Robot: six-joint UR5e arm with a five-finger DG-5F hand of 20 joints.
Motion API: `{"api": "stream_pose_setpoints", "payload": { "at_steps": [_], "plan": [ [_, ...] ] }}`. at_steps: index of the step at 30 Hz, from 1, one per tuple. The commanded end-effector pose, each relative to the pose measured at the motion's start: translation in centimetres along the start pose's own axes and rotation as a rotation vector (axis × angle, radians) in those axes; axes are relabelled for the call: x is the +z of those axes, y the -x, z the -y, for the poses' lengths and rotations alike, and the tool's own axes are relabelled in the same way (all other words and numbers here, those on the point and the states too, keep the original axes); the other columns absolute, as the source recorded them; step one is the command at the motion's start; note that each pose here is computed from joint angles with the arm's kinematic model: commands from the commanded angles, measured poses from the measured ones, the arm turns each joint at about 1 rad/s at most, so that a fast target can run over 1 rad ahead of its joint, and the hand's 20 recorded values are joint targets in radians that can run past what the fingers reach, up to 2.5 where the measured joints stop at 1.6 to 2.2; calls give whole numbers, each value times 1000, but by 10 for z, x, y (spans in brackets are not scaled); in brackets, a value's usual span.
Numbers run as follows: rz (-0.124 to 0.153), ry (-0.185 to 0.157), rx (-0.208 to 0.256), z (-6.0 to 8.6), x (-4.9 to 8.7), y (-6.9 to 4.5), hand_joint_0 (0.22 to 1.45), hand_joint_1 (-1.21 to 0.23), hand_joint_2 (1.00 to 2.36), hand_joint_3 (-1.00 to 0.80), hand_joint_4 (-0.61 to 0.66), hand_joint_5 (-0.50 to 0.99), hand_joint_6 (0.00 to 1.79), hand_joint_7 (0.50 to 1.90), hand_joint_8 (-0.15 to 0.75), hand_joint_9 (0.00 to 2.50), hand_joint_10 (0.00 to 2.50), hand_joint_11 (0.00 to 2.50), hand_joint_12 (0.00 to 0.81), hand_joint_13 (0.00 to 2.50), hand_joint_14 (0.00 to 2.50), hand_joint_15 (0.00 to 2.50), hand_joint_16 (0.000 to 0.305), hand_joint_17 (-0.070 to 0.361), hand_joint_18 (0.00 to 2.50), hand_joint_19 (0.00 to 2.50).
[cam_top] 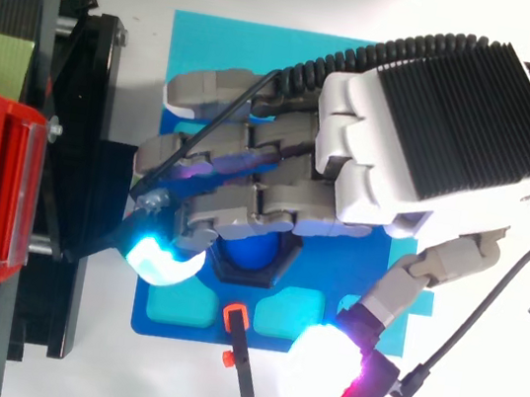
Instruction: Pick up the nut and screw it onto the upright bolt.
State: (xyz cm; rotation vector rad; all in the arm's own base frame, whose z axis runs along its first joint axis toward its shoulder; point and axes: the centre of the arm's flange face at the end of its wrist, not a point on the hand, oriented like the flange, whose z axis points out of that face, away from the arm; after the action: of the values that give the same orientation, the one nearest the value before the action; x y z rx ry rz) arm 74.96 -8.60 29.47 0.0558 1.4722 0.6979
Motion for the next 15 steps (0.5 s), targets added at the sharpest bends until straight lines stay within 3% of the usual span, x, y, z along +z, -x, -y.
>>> {"api": "stream_pose_setpoints", "payload": {
  "at_steps": [1, 11, 15],
  "plan": [
    [3, -2, 1, 0, 0, 0, 484, -114, 1000, -500, 188, -123, 503, 777, 229, 586, 0, 0, 263, 229, 0, 0, 27, 62, 0, 0],
    [3, -2, -4, 2, -1, 1, 486, -132, 1000, -500, 196, -116, 503, 789, 230, 597, 0, 0, 247, 253, 0, 0, 25, 55, 0, 0],
    [0, -2, -5, 2, -1, 1, 488, -151, 1000, -500, 211, -105, 503, 798, 230, 613, 0, 0, 182, 257, 0, 0, 17, 39, 0, 0]
  ]
}}
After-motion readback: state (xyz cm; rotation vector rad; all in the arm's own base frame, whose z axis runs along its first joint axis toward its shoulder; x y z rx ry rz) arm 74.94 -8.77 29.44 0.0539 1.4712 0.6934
